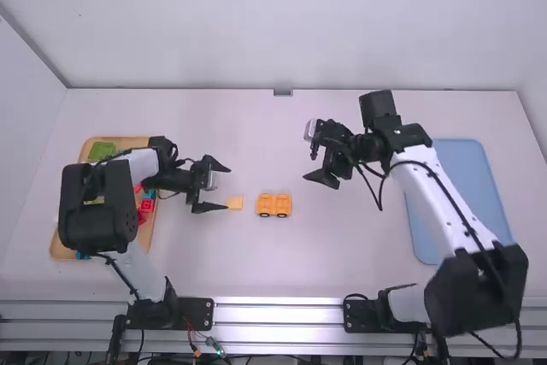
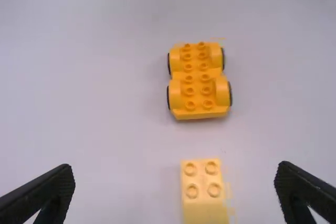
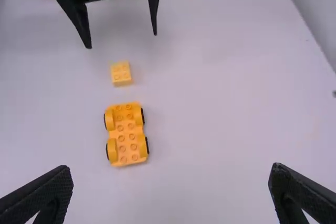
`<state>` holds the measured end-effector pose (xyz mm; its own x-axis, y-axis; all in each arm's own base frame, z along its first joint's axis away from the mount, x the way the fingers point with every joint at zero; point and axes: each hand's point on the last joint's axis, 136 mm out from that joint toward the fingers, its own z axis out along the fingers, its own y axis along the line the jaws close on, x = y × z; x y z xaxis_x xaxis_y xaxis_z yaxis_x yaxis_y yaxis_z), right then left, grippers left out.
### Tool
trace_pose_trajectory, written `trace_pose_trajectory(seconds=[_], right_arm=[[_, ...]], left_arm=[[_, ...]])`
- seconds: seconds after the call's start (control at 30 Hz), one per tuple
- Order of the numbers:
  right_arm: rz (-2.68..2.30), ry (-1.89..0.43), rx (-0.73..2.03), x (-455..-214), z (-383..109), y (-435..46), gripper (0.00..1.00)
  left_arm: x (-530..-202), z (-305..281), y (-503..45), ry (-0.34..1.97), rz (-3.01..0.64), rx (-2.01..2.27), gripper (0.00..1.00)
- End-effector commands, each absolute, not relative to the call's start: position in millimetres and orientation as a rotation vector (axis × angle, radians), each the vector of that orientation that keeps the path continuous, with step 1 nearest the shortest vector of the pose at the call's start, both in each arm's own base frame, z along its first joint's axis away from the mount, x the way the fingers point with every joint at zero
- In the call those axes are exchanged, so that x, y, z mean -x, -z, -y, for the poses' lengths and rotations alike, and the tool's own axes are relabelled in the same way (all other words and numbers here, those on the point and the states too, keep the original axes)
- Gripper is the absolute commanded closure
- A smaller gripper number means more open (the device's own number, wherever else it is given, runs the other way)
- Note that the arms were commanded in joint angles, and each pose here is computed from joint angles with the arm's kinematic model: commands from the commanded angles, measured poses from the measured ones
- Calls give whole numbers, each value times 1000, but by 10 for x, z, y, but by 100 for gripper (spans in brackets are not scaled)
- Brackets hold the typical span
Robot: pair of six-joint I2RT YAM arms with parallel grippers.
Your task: Assemble lego blocks to make yellow taxi
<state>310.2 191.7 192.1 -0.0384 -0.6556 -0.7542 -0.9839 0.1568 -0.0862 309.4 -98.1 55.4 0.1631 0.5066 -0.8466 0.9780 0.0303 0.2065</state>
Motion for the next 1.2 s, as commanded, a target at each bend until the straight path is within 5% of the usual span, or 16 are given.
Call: trace_pose_trajectory(seconds=[0.0,0.53,1.03,1.17], right_arm=[[-1727,-756,1597,-3061,-2032,-1693,1],[-1467,-832,1633,-2791,-2202,-1299,1],[-1464,-872,1431,-2767,-2256,-1044,2],[-1475,-883,1429,-2746,-2259,-1027,1]], left_arm=[[-3033,1061,-482,774,-1513,-1495,1],[-3100,1071,-6,874,-1648,-1334,1],[-2998,1136,157,920,-1577,-1433,30],[-2990,1162,168,917,-1569,-1449,47]])
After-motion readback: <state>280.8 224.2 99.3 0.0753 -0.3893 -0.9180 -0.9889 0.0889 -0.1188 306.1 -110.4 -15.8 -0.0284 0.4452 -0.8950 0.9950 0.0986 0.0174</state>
